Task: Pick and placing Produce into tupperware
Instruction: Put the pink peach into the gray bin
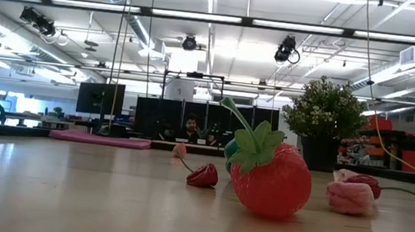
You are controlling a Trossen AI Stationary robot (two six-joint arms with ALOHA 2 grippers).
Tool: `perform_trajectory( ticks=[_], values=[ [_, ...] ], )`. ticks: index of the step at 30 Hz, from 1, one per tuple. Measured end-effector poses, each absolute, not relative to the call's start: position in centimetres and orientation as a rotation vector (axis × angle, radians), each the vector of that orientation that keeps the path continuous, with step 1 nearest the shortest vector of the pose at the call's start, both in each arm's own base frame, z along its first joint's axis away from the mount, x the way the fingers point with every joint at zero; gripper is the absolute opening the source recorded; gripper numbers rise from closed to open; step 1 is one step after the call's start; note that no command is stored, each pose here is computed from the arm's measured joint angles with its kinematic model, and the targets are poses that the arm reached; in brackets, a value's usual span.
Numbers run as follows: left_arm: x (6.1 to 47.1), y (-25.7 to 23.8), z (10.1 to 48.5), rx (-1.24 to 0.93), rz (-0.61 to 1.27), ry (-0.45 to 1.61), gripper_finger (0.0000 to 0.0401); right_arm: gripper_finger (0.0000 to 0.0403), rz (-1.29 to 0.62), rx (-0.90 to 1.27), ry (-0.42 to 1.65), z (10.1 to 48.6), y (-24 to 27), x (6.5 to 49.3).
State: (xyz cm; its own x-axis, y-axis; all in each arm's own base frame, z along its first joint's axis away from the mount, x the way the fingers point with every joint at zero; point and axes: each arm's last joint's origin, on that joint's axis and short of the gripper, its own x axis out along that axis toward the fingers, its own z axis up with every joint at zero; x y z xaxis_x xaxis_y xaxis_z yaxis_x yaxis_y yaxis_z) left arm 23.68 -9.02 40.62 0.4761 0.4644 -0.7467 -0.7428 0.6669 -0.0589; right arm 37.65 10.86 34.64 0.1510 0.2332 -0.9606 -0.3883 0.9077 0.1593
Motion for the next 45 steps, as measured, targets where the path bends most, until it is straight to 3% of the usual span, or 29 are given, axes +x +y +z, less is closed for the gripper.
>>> perform_trajectory(
  ticks=[4,8,12,18,28,34,45],
  values=[
    [25.8,-10.1,38.7,-0.362,0.766,0.849,0.0014,0.0111,0.335,-0.157,1.300,35.9,10.9,33.7],
    [28.3,-11.1,36.0,-0.264,0.785,0.930,0.0023,0.0109,0.197,-0.124,1.264,34.8,10.5,29.0],
    [30.8,-11.2,33.1,-0.274,0.808,1.049,0.0041,0.0110,0.111,-0.024,1.175,31.5,9.9,24.5],
    [34.7,-9.0,29.4,-0.223,0.787,1.182,0.0081,0.0110,0.138,0.082,1.024,25.1,9.0,19.6],
    [38.5,-2.9,26.7,-0.151,0.746,1.229,0.0160,0.0111,0.182,0.068,0.933,16.6,8.3,18.1],
    [38.9,0.9,26.7,-0.172,0.757,1.237,0.0180,0.0111,0.185,0.019,0.898,17.0,8.8,19.3],
    [39.7,3.9,25.7,-0.167,0.673,1.281,0.0178,0.0111,0.233,-0.079,0.819,19.1,8.9,20.8]
  ],
)
